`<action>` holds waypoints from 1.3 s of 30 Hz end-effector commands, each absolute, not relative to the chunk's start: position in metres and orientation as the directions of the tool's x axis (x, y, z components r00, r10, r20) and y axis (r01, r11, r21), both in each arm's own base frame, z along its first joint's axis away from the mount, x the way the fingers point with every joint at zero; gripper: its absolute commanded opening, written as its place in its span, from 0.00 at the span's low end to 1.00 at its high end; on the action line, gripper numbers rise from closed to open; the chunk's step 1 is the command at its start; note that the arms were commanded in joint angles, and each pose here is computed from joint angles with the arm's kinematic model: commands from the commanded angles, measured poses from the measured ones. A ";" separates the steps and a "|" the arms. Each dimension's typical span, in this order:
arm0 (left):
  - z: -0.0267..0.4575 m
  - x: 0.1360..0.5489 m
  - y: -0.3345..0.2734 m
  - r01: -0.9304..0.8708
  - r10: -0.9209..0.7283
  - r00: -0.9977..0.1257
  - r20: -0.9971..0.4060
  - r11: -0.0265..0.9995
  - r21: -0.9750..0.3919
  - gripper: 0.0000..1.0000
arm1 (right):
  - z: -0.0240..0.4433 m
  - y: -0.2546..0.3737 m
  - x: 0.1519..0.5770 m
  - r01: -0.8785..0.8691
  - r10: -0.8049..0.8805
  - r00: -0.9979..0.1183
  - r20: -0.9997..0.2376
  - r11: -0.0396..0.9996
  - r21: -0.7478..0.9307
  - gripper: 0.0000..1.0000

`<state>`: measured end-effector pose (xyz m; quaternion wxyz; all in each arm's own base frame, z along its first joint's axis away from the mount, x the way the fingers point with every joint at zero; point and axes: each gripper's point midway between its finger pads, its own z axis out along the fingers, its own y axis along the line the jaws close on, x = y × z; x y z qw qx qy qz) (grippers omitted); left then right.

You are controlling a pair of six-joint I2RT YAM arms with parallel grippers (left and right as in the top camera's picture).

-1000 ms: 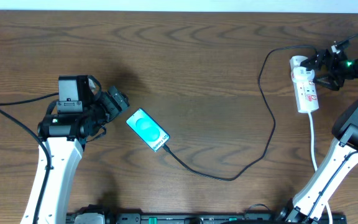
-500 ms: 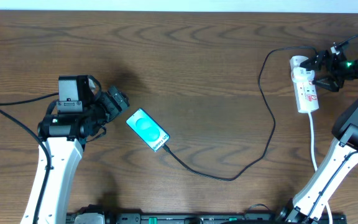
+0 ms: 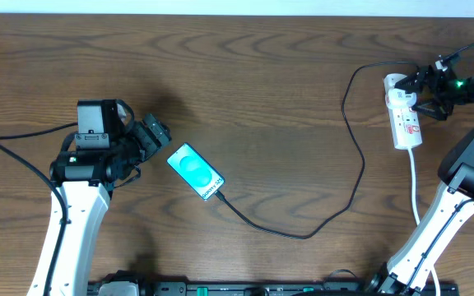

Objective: Plug charger to phone and switch on socket
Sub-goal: 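Press the orange switch beside the charger plug with the right gripper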

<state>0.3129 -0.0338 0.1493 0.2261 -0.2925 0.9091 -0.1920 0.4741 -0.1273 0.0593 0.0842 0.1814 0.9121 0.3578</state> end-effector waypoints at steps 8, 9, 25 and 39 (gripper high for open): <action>0.146 0.311 -0.033 -0.451 -0.618 -0.729 -0.296 0.758 -0.472 0.97 | 0.050 -0.112 0.477 0.275 0.376 -0.927 0.009 0.660 0.699 0.99; 0.146 0.311 -0.033 -0.451 -0.618 -0.729 -0.296 0.758 -0.472 0.98 | 0.050 -0.112 0.477 0.275 0.376 -0.927 0.010 0.660 0.699 0.99; 0.146 0.311 -0.033 -0.451 -0.618 -0.729 -0.295 0.758 -0.472 0.97 | 0.049 -0.110 0.470 0.297 0.373 -0.927 0.043 0.658 0.691 0.99; 0.146 0.311 -0.033 -0.451 -0.618 -0.729 -0.295 0.758 -0.472 0.97 | 0.047 -0.112 0.470 0.299 0.372 -0.927 0.041 0.671 0.679 0.99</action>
